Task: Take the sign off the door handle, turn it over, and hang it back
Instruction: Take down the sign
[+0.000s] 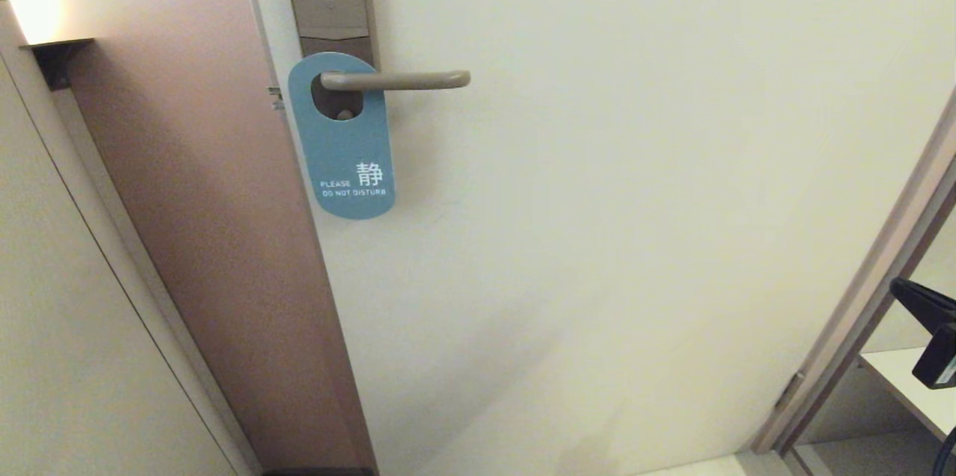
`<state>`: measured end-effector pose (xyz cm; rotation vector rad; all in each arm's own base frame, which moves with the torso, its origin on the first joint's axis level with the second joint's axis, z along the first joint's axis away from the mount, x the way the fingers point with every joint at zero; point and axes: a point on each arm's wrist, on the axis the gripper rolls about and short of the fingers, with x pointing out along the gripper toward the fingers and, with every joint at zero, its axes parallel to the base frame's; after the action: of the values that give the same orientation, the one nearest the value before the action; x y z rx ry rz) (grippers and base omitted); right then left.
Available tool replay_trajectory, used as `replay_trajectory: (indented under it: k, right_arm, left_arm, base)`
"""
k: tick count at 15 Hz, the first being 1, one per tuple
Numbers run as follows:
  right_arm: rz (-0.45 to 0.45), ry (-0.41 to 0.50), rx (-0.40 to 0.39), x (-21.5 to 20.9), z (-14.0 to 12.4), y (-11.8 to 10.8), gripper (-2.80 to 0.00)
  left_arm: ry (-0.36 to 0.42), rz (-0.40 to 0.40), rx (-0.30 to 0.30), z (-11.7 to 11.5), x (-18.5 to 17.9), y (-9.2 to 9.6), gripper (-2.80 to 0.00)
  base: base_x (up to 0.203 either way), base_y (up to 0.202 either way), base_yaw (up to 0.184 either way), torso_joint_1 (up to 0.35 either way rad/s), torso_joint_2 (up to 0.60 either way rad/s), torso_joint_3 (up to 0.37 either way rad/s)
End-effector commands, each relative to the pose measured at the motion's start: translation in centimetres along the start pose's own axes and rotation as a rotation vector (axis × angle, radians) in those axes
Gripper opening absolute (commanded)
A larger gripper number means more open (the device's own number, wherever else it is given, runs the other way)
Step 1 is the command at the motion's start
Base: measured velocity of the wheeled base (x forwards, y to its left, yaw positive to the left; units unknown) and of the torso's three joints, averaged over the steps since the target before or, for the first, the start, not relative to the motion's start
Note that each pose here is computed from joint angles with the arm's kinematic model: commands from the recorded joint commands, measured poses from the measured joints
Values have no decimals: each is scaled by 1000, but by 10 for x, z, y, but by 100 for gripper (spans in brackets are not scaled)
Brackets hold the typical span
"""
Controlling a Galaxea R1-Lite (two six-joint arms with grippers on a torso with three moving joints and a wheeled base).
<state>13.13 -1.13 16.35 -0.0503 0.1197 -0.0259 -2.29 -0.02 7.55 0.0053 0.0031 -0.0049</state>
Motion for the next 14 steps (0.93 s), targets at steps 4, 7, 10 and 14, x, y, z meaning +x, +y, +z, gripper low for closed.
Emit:
replay_trajectory:
  k: [4, 7, 10, 14]
  right_arm:
    - [2, 4, 1, -3, -3, 0, -280]
    - [3, 11, 1, -6, -7, 1, -280]
    - [3, 16, 1, -9, -11, 1, -280]
    - [3, 31, 2, -17, -20, 2, -280]
  left_arm:
    - [0, 0, 1, 0, 0, 0, -280]
    - [1, 0, 1, 0, 0, 0, -280]
    - [1, 0, 1, 0, 0, 0, -280]
    - [1, 0, 1, 0, 0, 0, -280]
  base:
    - [0, 0, 0, 0, 0, 0]
    - [0, 0, 0, 0, 0, 0]
    - [0, 0, 0, 0, 0, 0]
    - [0, 0, 0, 0, 0, 0]
